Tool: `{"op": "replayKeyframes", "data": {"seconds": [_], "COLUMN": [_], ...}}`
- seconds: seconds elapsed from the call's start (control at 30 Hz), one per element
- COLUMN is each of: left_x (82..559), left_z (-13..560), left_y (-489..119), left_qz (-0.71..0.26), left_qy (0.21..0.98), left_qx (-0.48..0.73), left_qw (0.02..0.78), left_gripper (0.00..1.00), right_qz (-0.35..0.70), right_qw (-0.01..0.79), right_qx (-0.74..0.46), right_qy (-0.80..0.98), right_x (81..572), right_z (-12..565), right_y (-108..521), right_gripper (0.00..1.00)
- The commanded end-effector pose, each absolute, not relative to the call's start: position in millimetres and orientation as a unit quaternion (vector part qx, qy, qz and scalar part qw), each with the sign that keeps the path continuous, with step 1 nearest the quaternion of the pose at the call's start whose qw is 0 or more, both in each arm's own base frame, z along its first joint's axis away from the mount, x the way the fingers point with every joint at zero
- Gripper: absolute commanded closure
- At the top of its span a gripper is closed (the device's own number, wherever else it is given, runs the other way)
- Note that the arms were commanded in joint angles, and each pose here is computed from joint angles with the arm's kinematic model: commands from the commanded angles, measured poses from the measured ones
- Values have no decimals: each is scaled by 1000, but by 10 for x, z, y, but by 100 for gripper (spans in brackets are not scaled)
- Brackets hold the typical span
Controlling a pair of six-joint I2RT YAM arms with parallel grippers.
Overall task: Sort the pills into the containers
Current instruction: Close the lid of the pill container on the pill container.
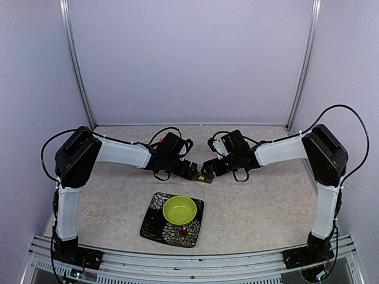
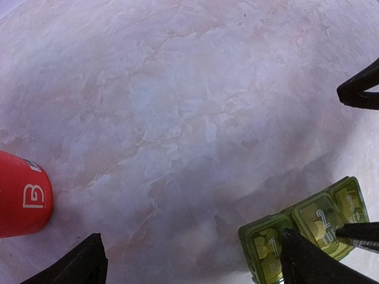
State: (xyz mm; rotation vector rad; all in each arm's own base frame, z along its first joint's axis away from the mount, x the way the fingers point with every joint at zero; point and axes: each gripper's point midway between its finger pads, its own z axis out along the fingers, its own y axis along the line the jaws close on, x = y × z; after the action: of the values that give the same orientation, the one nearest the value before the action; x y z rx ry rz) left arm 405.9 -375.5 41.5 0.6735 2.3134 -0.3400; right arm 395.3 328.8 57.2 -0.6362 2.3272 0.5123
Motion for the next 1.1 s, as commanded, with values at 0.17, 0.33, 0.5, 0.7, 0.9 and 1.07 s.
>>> {"op": "replayKeyframes", "data": {"seconds": [0.17,0.33,0.5,0.7,0.9,1.07], "left_x": [4019,4018,4011,4021,4027,4011], "left_z": [271,269,266,293,265,173], "left_y": [-3763,-3761,-3756,-3781,-3800,-3778], "left_qz": [-122,-122,-122,-125,-124,-117], "left_qy": [900,900,901,900,902,906], "left_qx": [264,264,264,265,267,270], "left_qw": [324,324,322,322,316,306], "left_gripper": [1,1,1,1,1,1], "right_qz": [176,158,159,168,156,147], "right_qw": [315,301,282,260,246,251], "right_qx": [-265,-269,-281,-291,-293,-286], "right_qy": [894,901,904,905,911,913], "right_x": [3794,3753,3691,3624,3597,3615], "right_z": [446,296,153,42,-66,-65], "right_y": [3253,3189,3225,3259,3214,3177], "right_gripper": [0,0,0,0,0,0]}}
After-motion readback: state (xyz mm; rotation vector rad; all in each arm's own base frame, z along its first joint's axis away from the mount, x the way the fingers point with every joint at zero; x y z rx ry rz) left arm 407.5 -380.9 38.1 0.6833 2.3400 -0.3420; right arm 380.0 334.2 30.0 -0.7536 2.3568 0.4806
